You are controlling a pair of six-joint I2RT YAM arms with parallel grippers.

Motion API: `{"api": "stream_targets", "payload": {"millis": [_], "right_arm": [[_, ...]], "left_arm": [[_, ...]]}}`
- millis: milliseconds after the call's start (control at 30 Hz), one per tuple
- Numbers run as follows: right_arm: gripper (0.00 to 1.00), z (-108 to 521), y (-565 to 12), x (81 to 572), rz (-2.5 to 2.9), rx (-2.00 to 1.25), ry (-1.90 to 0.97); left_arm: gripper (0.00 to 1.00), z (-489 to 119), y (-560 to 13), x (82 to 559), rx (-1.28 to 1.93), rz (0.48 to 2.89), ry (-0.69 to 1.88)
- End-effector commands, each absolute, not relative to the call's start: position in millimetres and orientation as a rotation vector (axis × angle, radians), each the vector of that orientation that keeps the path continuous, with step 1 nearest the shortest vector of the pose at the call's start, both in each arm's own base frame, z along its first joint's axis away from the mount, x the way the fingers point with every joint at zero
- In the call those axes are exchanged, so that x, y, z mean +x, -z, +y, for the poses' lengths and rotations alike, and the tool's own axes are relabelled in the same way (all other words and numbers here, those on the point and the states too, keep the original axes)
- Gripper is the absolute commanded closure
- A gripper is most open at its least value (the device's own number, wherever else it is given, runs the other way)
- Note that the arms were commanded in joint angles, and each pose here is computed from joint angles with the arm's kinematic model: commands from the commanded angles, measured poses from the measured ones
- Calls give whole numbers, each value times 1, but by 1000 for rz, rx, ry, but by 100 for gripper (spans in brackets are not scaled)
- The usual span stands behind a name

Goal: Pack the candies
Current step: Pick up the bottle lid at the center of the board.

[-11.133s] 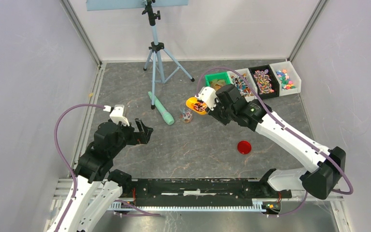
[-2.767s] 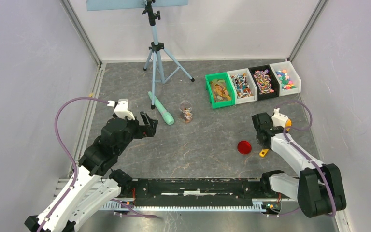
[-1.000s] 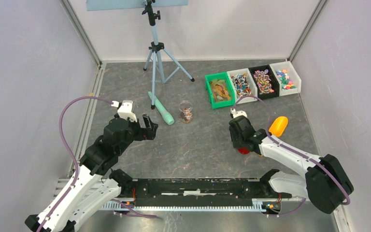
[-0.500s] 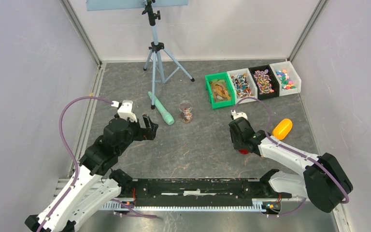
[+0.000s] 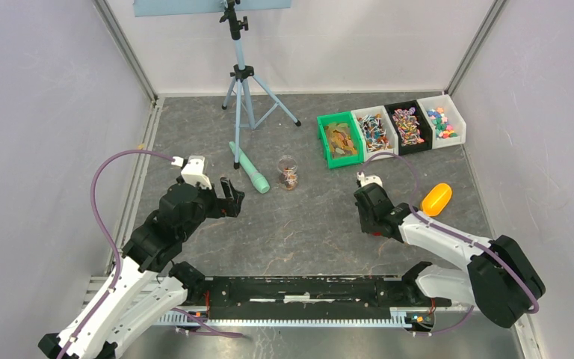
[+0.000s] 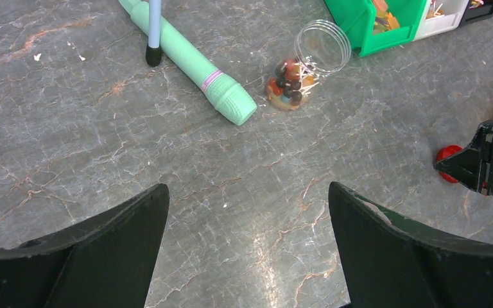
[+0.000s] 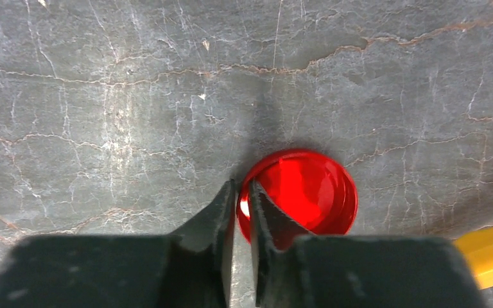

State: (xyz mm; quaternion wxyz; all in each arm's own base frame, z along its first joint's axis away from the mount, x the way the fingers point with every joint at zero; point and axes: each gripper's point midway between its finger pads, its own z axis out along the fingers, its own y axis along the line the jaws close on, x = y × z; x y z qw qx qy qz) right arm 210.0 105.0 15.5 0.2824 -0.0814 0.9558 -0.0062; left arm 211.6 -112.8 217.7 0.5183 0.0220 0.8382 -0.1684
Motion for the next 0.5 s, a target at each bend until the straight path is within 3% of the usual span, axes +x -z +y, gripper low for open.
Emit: {"api": "stream_targets", "payload": {"millis": [0,167,467], "right_arm": [[88,112,-26,216,2511,-218,-30],[100,136,-42,219,2470,-243,-201],[100,227,-109,205,2236,-462,-861]], "left_arm": [[0,-113,-218,212,100,2001,389],[0,-115,-217,211,101,2005,402],[0,-132,-219,208,134,1979,517]]}}
